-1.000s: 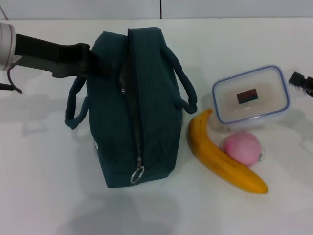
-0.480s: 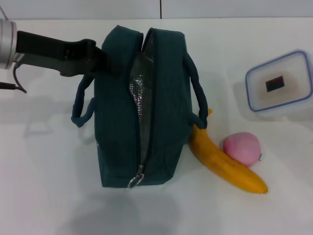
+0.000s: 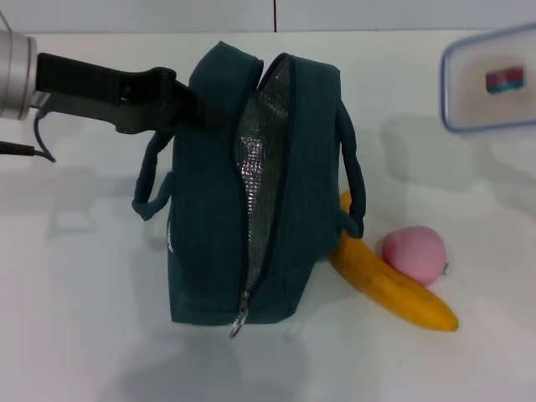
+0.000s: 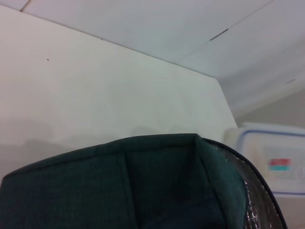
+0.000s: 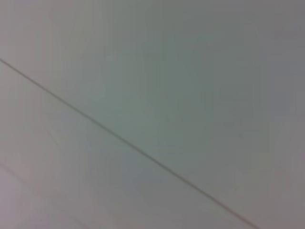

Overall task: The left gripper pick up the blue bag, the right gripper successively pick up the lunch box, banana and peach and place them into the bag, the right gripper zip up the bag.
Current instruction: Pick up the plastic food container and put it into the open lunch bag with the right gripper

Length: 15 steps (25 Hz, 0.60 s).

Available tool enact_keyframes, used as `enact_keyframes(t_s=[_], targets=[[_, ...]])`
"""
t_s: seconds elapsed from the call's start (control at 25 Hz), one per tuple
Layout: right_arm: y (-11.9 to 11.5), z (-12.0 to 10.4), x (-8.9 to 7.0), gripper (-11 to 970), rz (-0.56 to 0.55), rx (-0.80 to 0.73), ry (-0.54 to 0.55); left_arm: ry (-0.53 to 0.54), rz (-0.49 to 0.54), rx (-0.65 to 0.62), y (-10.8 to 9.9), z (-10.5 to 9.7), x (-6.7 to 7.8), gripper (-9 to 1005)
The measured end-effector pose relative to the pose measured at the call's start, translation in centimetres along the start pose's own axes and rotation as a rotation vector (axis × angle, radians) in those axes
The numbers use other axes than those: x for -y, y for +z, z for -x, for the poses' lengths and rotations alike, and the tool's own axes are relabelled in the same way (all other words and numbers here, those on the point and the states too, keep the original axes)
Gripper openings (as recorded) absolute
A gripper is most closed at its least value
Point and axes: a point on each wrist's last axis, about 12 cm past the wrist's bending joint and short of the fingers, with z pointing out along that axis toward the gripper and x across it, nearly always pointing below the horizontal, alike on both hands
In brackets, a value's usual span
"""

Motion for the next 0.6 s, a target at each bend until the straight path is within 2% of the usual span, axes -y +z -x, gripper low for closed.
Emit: enact_keyframes(t_s=[0.12, 0.24, 0.4, 0.6], targets=[[1.0, 0.4, -0.7, 125, 0.082, 0.010, 0.012, -0.006, -0.003, -0.013, 0.3, -0.1, -0.1, 44], [3.0, 0.5, -1.5, 130, 0.180, 0.004, 0.023, -0.009, -0.007, -0.021, 0.5, 0.0, -0.1, 44], [6.7, 0.2, -2.5, 136, 0.311, -0.026, 0.037, -0.014, -0.010, -0.032, 0.9, 0.0, -0.2, 44], [11.3, -0.8, -3.5, 144, 0.411, -0.097, 0.055, 0.003, -0.011, -0.039, 1.2, 0.4, 0.2, 45]])
